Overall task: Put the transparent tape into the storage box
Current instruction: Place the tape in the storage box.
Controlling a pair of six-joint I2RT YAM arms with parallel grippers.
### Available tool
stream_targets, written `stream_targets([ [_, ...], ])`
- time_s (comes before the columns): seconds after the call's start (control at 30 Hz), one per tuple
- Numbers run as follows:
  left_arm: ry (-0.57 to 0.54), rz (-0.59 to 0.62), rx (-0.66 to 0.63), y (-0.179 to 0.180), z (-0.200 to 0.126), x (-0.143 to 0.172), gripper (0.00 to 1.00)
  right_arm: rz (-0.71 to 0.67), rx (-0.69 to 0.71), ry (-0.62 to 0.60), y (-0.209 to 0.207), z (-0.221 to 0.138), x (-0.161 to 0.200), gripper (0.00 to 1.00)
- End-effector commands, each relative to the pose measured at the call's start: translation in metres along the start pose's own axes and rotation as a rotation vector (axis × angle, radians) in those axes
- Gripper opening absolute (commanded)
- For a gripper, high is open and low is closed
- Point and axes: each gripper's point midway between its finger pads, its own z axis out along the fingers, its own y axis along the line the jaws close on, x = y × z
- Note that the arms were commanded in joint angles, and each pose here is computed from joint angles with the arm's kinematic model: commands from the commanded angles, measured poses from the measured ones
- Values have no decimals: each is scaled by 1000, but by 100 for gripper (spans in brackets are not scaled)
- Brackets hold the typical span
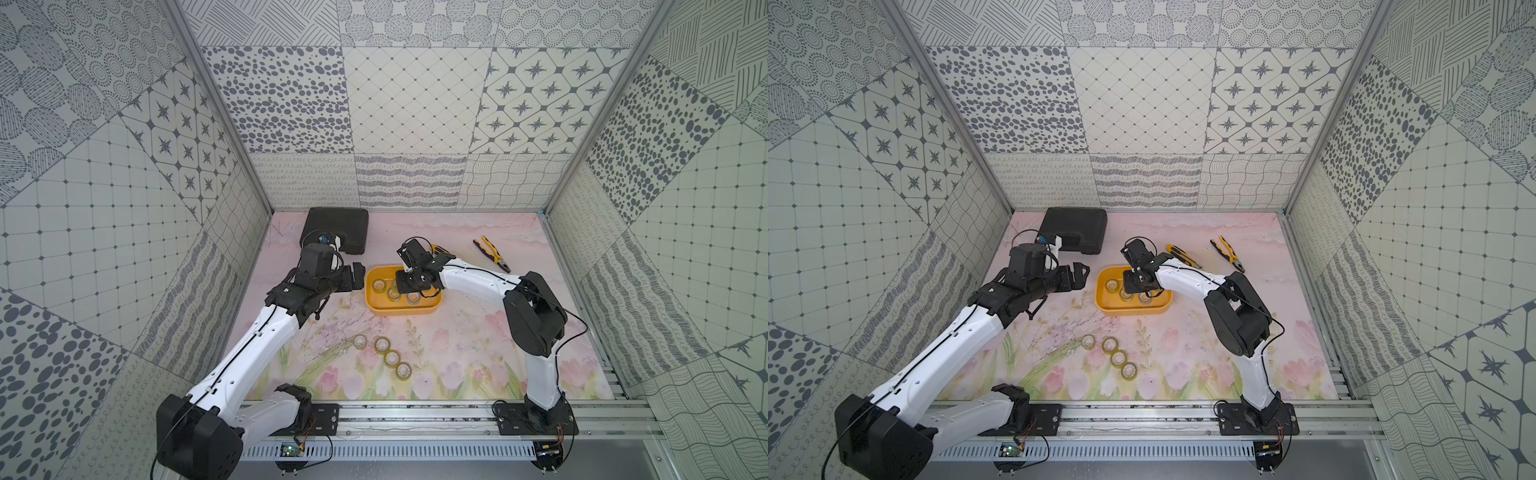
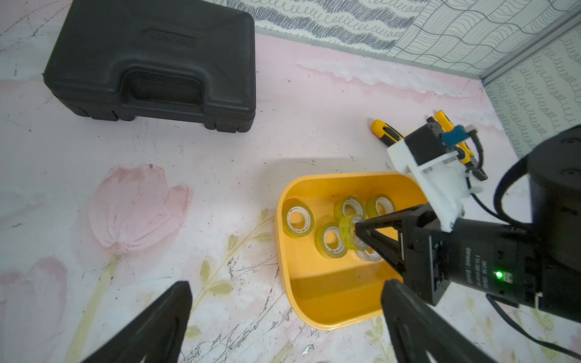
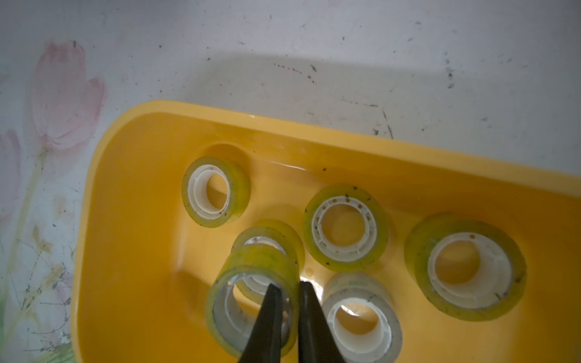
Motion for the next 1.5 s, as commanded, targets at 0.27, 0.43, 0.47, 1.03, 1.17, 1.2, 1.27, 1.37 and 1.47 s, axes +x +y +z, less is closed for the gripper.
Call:
stream_targets([
  [0.27, -5, -7, 47, -10, -4, -4, 99, 5, 45, -60, -1, 48, -25, 0],
  [0.43, -3, -1, 46, -9, -6, -2, 99, 33, 35, -9, 1, 53, -8, 29],
  [0.47, -2, 1, 51, -11, -7, -3, 99, 35, 38, -20, 0, 52, -7, 33],
  [1.03, 10, 15, 49, -9, -4, 2, 99, 8, -104, -208, 19, -82, -27, 46],
  [1.17, 23, 19, 59, -11, 0, 3, 99, 2, -102, -234, 10, -107, -8, 46],
  [1.2, 31, 19, 71, -14, 2, 4, 99, -1, -104, -243, 7, -111, -3, 46],
  [1.27, 47, 12, 99, -19, 4, 6, 99, -1, -110, -252, 3, -118, 6, 46],
  [1.37, 58, 9, 119, -22, 10, 9, 99, -2, -120, -234, -1, -123, 26, 46],
  [1.47, 70, 3, 96, -18, 15, 11, 99, -15, -124, -195, -5, -119, 49, 46],
])
